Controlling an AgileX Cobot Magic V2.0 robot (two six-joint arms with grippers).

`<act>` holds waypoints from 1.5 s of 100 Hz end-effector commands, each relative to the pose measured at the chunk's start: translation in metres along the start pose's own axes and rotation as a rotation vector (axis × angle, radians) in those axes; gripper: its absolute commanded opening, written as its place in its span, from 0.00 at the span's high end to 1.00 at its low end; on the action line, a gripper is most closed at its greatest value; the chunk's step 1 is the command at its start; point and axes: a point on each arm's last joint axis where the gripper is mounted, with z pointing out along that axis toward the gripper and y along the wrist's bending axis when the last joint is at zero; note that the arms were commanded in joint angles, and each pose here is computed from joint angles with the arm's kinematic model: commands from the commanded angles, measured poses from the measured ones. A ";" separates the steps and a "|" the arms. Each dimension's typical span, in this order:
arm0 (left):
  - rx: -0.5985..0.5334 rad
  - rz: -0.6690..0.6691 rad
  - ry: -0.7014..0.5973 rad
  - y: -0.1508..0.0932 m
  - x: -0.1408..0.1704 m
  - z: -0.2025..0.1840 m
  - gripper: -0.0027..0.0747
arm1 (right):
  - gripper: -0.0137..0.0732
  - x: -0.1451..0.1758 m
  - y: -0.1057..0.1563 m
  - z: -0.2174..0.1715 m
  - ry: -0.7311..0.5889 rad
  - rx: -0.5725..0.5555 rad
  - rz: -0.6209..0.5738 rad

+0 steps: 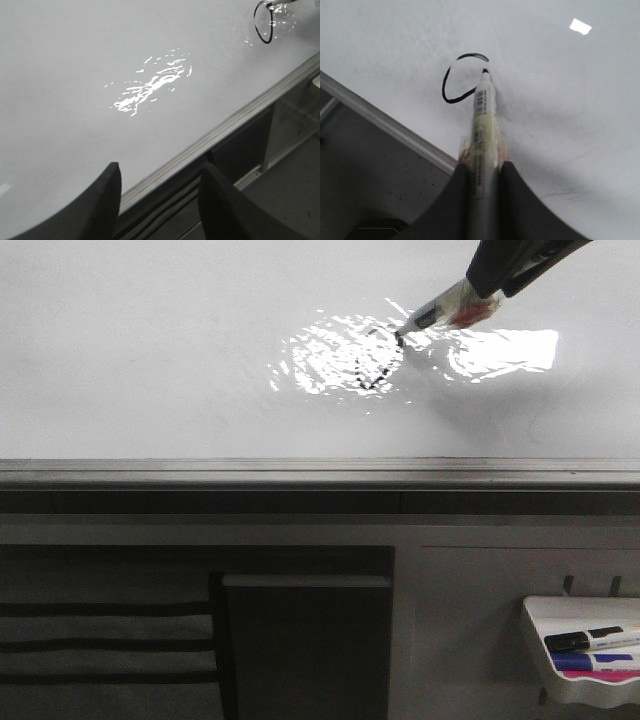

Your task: Write number 9 on whiteboard

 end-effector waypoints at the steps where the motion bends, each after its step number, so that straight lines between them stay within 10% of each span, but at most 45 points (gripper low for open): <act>1: -0.042 -0.014 -0.089 0.005 -0.014 -0.006 0.53 | 0.89 -0.016 -0.002 -0.016 -0.120 0.026 -0.017; 95: -0.036 -0.014 -0.090 0.005 -0.016 -0.007 0.53 | 0.90 0.014 0.014 0.008 0.124 -0.076 -0.003; 127: 0.410 0.264 0.011 -0.033 -0.038 0.015 0.53 | 0.90 0.016 0.053 -0.057 0.121 -0.281 -0.477; 150: 0.589 0.383 0.000 -0.080 -0.056 0.062 0.53 | 0.90 0.017 0.066 -0.078 0.031 -0.309 -0.578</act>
